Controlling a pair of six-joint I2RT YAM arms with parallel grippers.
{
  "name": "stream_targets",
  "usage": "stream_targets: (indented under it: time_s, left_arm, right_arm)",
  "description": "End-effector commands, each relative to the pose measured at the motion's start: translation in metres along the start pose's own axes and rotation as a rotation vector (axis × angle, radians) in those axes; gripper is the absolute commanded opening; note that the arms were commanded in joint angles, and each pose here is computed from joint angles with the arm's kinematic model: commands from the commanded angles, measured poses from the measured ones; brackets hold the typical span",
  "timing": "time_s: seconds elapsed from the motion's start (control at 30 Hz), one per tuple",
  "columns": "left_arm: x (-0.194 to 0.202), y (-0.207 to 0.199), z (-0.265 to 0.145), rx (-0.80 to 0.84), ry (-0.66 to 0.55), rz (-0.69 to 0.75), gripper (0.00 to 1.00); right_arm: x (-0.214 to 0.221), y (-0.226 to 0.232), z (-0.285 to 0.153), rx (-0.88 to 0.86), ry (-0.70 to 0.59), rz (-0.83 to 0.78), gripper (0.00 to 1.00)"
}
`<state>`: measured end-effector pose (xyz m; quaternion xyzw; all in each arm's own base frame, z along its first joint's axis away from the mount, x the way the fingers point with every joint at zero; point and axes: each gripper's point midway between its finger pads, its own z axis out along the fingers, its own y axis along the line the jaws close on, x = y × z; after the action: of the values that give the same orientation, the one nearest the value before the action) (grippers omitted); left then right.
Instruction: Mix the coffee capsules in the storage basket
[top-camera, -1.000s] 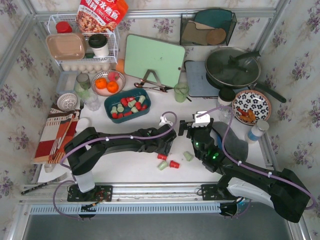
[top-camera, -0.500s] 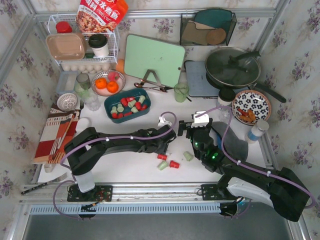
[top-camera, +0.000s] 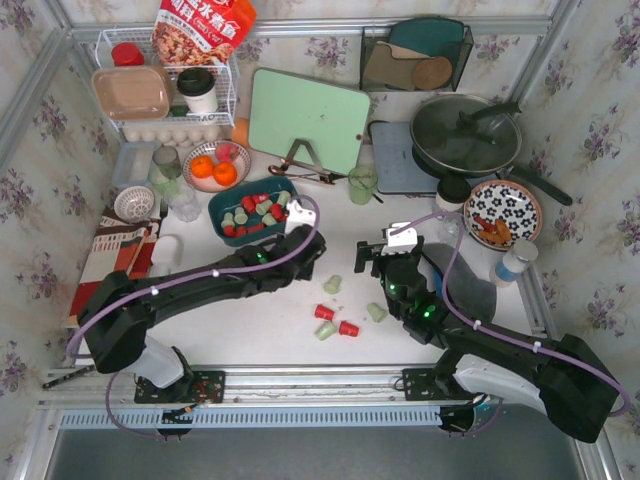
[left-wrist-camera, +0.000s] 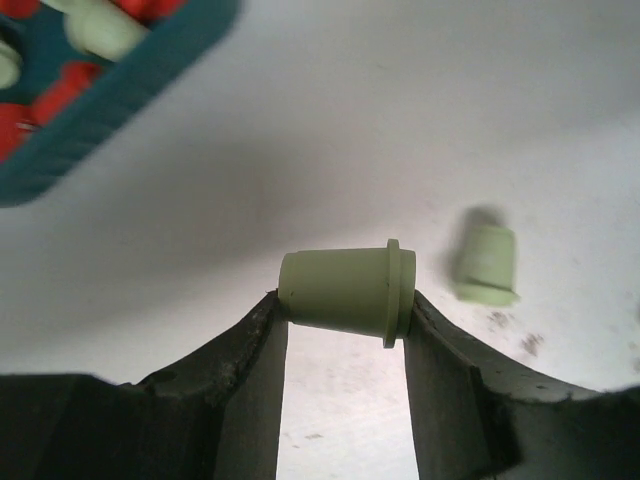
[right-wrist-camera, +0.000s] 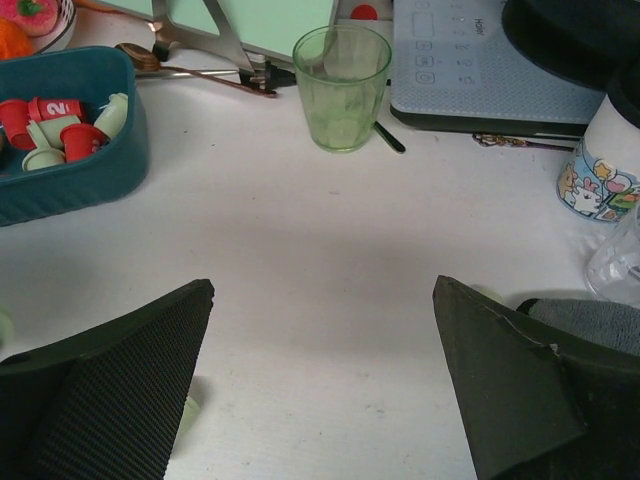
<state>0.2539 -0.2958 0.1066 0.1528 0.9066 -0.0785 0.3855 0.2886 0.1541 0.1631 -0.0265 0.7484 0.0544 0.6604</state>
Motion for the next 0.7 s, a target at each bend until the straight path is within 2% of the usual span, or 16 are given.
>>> stream_targets:
  time_s: [0.0,0.23,0.43,0.67]
  left_arm:
    - [-0.024,0.039,-0.003,-0.088,-0.059,0.004,0.29]
    - [-0.062,0.1,-0.002,-0.127,-0.125,-0.109,0.29]
    - [-0.076,0.15,0.014,-0.181,-0.124,-0.191,0.3]
    - [-0.076,0.17,0.037,-0.183,-0.079,-0.24,0.3]
  right_arm:
    - [-0.007,0.005,0.002,-0.011,-0.023,0.031,1.0]
    - [-0.002,0.01,0.005,-0.024,-0.002,0.012,1.0]
    - [0.003,0.014,0.008,-0.035,0.017,-0.001,1.0]
    - [0.004,0.014,0.008,-0.036,0.02,-0.005,1.0]
